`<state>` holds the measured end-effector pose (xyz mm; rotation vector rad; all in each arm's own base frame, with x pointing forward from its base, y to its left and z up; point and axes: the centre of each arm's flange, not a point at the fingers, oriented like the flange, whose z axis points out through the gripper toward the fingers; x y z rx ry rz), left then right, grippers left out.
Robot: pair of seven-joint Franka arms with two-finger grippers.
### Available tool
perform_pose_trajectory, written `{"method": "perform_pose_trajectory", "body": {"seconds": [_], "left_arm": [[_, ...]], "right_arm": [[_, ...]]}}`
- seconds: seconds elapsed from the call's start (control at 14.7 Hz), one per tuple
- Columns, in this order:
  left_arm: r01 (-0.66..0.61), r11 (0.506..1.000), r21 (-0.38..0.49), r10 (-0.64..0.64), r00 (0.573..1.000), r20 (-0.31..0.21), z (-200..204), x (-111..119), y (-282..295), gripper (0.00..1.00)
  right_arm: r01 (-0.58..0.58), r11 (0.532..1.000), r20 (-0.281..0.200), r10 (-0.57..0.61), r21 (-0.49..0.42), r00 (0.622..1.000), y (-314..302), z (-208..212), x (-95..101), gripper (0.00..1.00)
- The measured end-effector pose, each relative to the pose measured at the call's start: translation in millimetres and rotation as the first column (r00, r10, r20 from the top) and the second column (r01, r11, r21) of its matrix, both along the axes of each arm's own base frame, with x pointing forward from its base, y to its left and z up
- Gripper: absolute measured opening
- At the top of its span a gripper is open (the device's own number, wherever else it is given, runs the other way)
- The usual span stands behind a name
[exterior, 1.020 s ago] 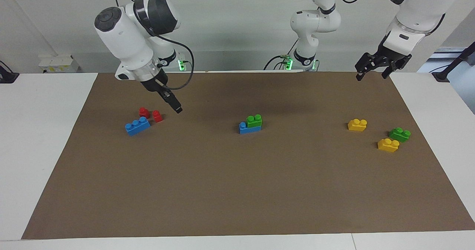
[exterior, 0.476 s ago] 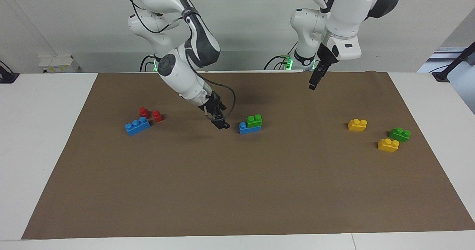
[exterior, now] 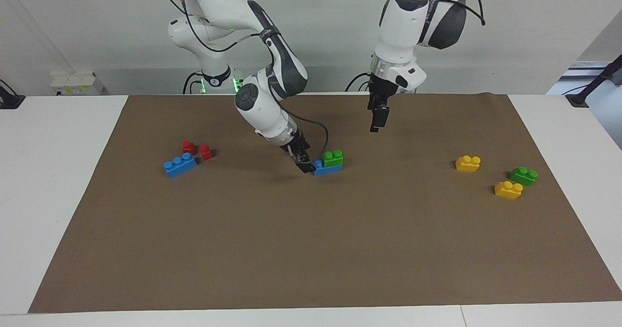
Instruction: Remove green block with left arm and hold with right
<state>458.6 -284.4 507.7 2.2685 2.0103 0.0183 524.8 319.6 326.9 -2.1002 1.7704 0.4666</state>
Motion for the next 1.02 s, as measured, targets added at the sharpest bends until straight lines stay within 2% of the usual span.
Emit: {"method": "perform_pose_trajectory", "body": {"seconds": [0.2,0.61,1.02], "left_arm": [[-0.065,0.998,0.006,0.065,0.998,-0.025,-46,4,-32,1.00],[-0.161,0.987,0.001,0.161,0.986,-0.036,-103,1,-70,1.00],[-0.199,0.980,-0.018,0.198,0.980,-0.021,-121,4,-73,1.00]], "right_arm": [[0.000,1.000,0.014,0.000,-0.004,1.000,13,-13,-5.2,1.00],[0.018,0.999,0.042,-0.017,-0.029,0.999,22,-43,-6.2,1.00],[0.018,0.999,0.042,-0.017,-0.031,0.999,23,-46,-6.6,0.35]]}}
